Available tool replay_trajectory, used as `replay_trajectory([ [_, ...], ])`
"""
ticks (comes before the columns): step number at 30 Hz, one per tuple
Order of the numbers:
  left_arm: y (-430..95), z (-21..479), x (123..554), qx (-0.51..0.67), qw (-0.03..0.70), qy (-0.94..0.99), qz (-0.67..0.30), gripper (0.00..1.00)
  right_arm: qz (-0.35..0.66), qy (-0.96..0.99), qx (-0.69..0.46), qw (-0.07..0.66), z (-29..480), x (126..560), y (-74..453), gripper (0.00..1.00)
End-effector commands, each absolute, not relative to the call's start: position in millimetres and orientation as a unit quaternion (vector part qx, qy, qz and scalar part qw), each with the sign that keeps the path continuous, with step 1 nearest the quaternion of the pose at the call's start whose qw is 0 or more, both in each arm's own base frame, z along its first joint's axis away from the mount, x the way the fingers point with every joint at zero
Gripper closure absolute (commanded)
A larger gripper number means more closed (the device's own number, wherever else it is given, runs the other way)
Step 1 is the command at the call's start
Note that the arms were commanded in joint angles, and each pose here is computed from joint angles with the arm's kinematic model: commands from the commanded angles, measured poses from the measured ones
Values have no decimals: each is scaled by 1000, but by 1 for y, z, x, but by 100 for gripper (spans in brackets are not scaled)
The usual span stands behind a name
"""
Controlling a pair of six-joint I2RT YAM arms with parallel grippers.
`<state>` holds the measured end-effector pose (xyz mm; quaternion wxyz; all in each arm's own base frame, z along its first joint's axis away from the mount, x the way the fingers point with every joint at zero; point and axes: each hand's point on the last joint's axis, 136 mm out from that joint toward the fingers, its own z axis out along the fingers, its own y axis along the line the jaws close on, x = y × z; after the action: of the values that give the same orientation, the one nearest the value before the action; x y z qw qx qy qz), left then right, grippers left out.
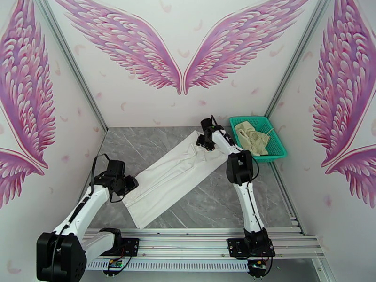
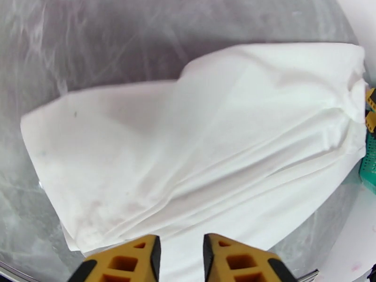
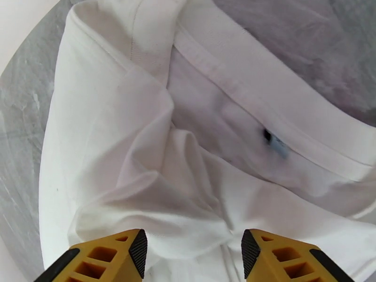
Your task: Fold and stack the mixed laundry pile
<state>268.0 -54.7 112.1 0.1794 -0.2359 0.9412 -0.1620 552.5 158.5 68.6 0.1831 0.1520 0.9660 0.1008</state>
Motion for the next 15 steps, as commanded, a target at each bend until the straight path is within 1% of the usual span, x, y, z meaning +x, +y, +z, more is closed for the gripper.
replay_trajectory([
  [1, -49, 105, 280, -176, 153, 965, -118, 69, 126, 955, 140, 231, 145, 527, 156, 38],
  [3, -43, 93, 296, -157, 143, 973, -90, 73, 128, 954, 148, 228, 144, 507, 150, 39],
  [6, -38, 72, 315, -143, 121, 980, -68, 80, 134, 958, 160, 198, 120, 469, 149, 45],
  [9, -38, 52, 322, -143, 104, 982, -64, 82, 126, 963, 169, 169, 86, 445, 148, 51],
  [12, -37, 33, 316, -144, 81, 985, -56, 84, 114, 966, 177, 151, 57, 437, 145, 59],
  [15, -37, 15, 300, -148, 55, 986, -51, 85, 95, 969, 180, 139, 36, 443, 142, 65],
])
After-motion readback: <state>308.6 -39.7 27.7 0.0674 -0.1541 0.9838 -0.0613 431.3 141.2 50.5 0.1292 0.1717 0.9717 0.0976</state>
